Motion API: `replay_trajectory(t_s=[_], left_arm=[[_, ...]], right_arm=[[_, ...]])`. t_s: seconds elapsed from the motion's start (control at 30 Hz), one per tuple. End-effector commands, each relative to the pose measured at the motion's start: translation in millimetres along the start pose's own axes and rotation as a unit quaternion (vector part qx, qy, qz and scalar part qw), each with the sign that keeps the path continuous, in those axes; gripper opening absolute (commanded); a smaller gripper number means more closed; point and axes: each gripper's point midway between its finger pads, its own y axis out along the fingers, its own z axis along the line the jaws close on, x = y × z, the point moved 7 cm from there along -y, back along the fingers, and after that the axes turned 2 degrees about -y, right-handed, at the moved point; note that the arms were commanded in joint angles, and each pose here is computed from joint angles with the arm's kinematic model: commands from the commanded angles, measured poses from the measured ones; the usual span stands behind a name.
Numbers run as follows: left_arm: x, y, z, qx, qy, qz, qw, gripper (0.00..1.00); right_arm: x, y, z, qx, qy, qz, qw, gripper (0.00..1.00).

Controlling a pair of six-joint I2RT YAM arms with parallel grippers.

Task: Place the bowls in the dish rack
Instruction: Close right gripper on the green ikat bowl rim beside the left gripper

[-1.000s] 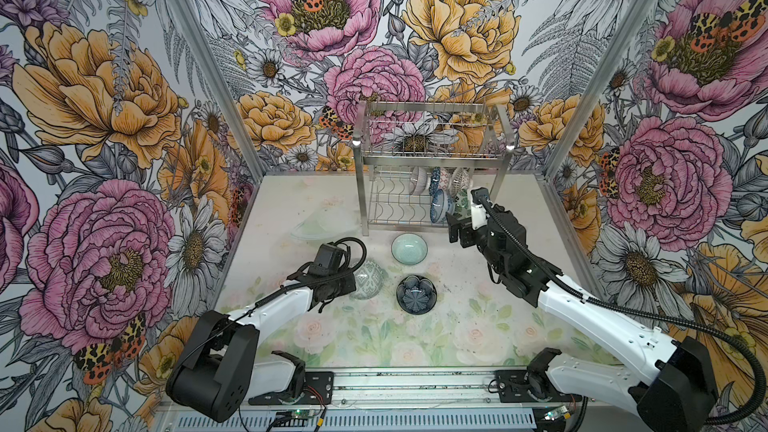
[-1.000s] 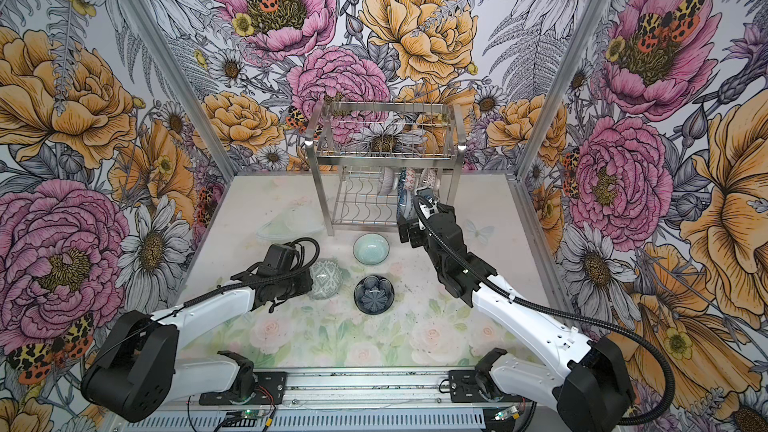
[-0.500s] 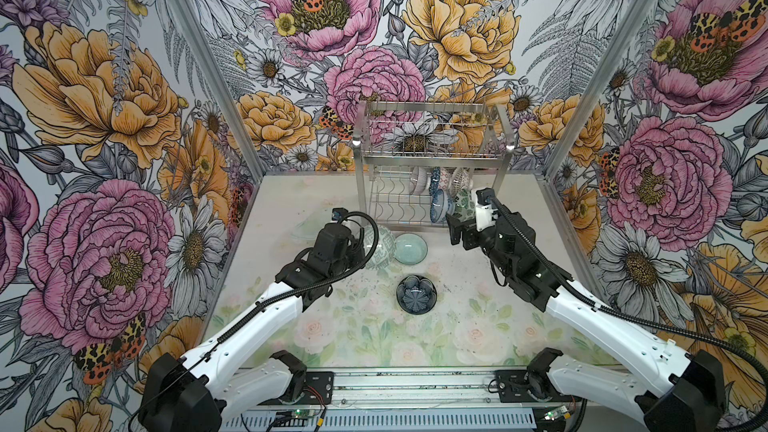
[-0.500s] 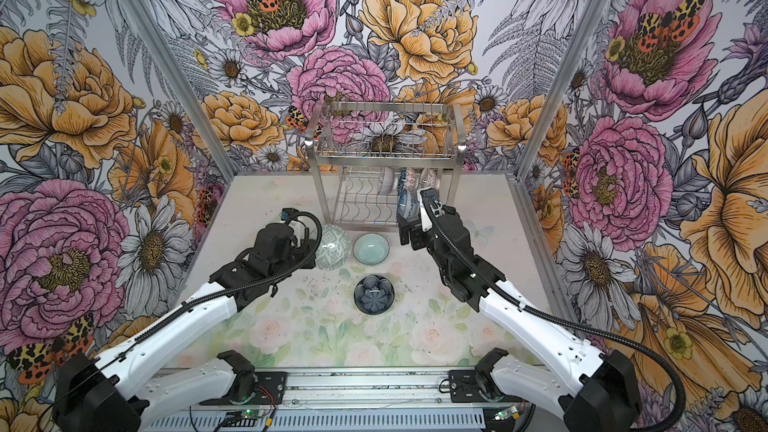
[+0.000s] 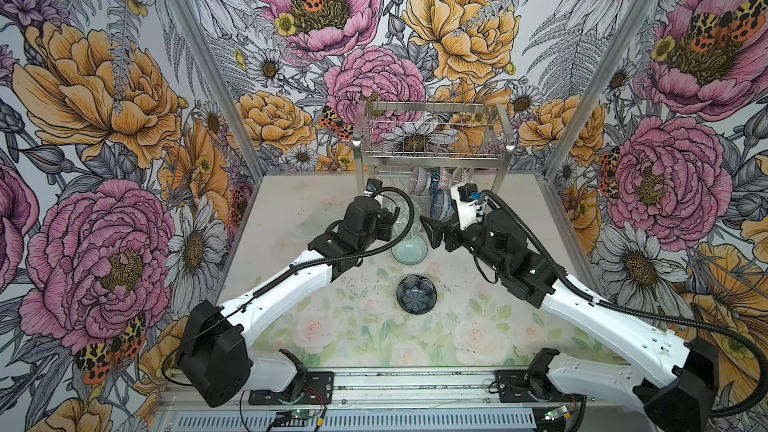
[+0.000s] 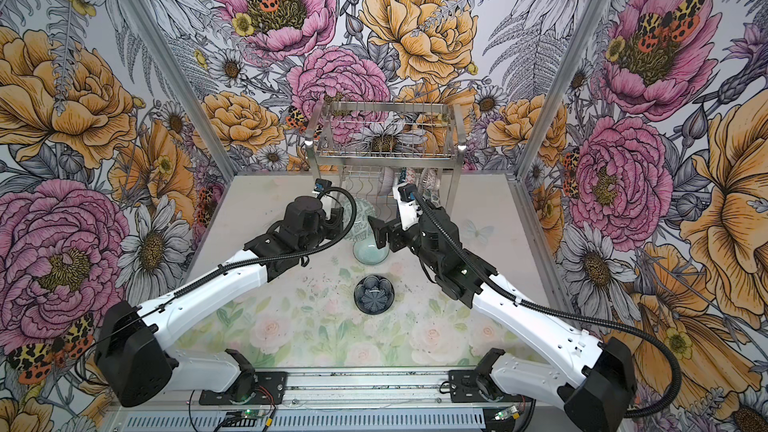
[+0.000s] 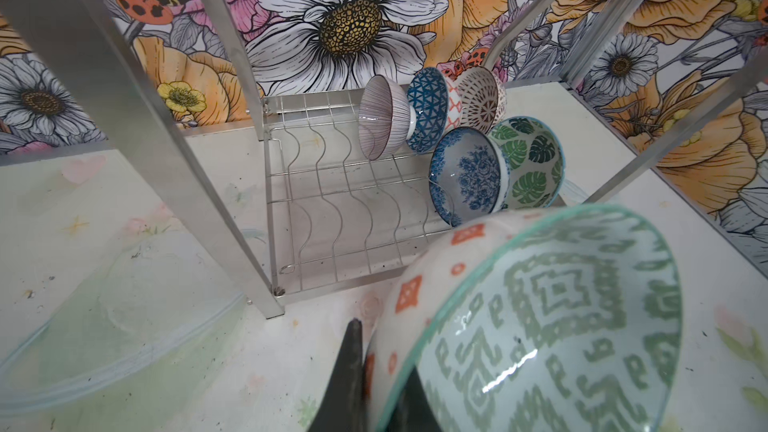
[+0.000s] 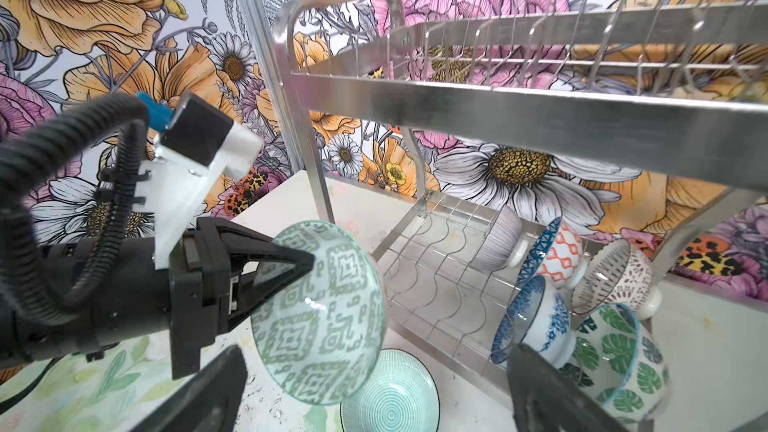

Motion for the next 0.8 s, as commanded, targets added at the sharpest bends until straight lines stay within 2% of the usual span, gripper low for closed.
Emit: replay_trajectory(t_s=[0.0,0.17,0.4,0.47,0.6,0.77], left_arm=[[37.4,-7.0,-21.9,-0.049,-0.012,-0.073,0.996,0.0],[36.5,-5.0,-36.6,-0.07,-0.01,-0.076,0.995,0.0],[37.1,-9.3,-40.6,-0.08,-0.012,-0.081,0.993,0.0],[35.6,-9.6,-40.0,-0.081,-0.013,-0.081,0.993,0.0],[34.1,-10.1,-39.6,-0.082,-0.018,-0.082,0.993,0.0],[31.5,-12.0,-43.1,-0.101,-0.021,-0.078,0.992,0.0]], right_arm=[[0.9,19.0,3.6,0.002,0.024,0.003,1.0,0.99],[-8.6,46.9,-2.6,-0.038,0.04,0.025,0.998,0.94],[-14.7,60.5,-12.3,-0.054,0.063,0.026,0.996,0.72],[-16.4,61.9,-13.9,-0.055,0.066,0.028,0.996,0.63],[-19.0,63.0,-15.9,-0.057,0.069,0.031,0.996,0.37],[-19.9,62.9,-17.8,-0.059,0.072,0.032,0.995,0.13]])
